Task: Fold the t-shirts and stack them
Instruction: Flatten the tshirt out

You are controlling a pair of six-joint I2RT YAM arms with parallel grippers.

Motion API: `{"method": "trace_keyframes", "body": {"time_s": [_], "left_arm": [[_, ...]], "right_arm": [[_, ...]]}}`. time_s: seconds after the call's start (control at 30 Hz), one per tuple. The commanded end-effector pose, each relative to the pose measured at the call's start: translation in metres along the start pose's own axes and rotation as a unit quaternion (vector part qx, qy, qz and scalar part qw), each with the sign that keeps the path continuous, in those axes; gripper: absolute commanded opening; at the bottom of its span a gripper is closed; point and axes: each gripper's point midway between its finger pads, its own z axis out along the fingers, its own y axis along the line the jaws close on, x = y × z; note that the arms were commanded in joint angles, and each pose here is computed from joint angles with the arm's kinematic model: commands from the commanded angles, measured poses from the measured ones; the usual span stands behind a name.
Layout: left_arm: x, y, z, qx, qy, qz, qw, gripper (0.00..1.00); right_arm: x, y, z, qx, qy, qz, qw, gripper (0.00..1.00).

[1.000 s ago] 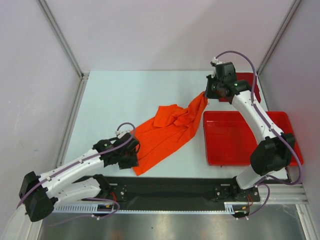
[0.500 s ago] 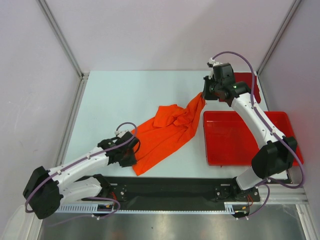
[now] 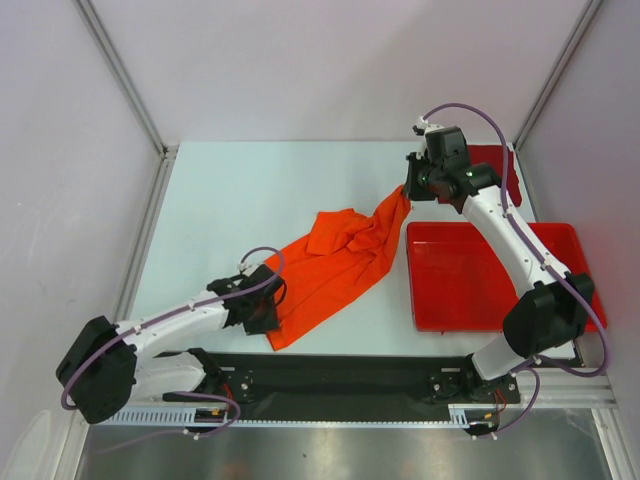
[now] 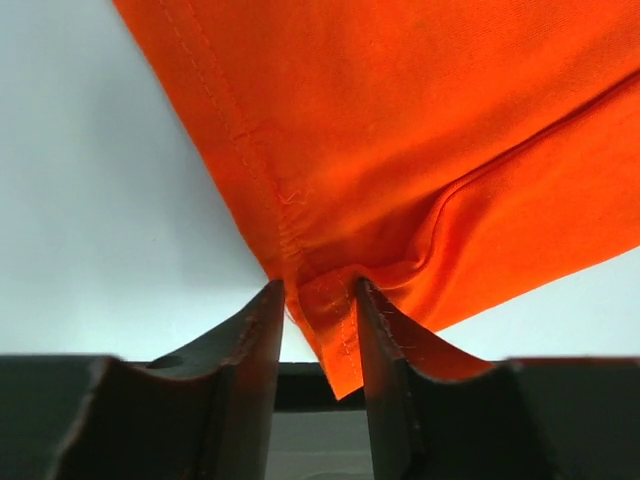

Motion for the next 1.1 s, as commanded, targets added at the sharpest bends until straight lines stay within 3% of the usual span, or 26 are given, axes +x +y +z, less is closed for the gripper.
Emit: {"method": "trace_keyframes", "body": {"time_s": [0.0,0.37,0.5,0.67,0.87,1.07], "left_arm": [[-0.005,-0.010,0.002,0.019,-0.005,0.008,1.000,0.39],[-0.020,0.009,-0.025,-0.021,-0.045,0.006,0.999,0.01],[-0.035,0.013,-0.057,-0.021,-0.079,-0.021,0.996,0.00],[-0.069,0.032,-0.132,-0.039,-0.164,-0.053,0.984,0.00],[-0.096,0.085,-0.210,-0.082,-0.282,-0.113,0.949,0.00],[-0.102,0.110,-0.224,-0.106,-0.318,-0.127,0.933,0.00]], "right_arm": [[-0.010,0.006,-0.007,-0.014,-0.021,-0.004,1.000,0.00],[0.019,0.020,0.006,-0.002,0.027,-0.015,1.000,0.00],[0.033,0.024,0.005,0.000,0.047,-0.011,0.999,0.00],[0.032,0.032,-0.011,-0.017,0.045,0.006,0.999,0.00],[0.036,0.045,-0.045,-0.047,0.051,0.048,0.996,0.00],[0.116,0.061,-0.044,-0.076,0.135,0.074,0.985,0.00]]}}
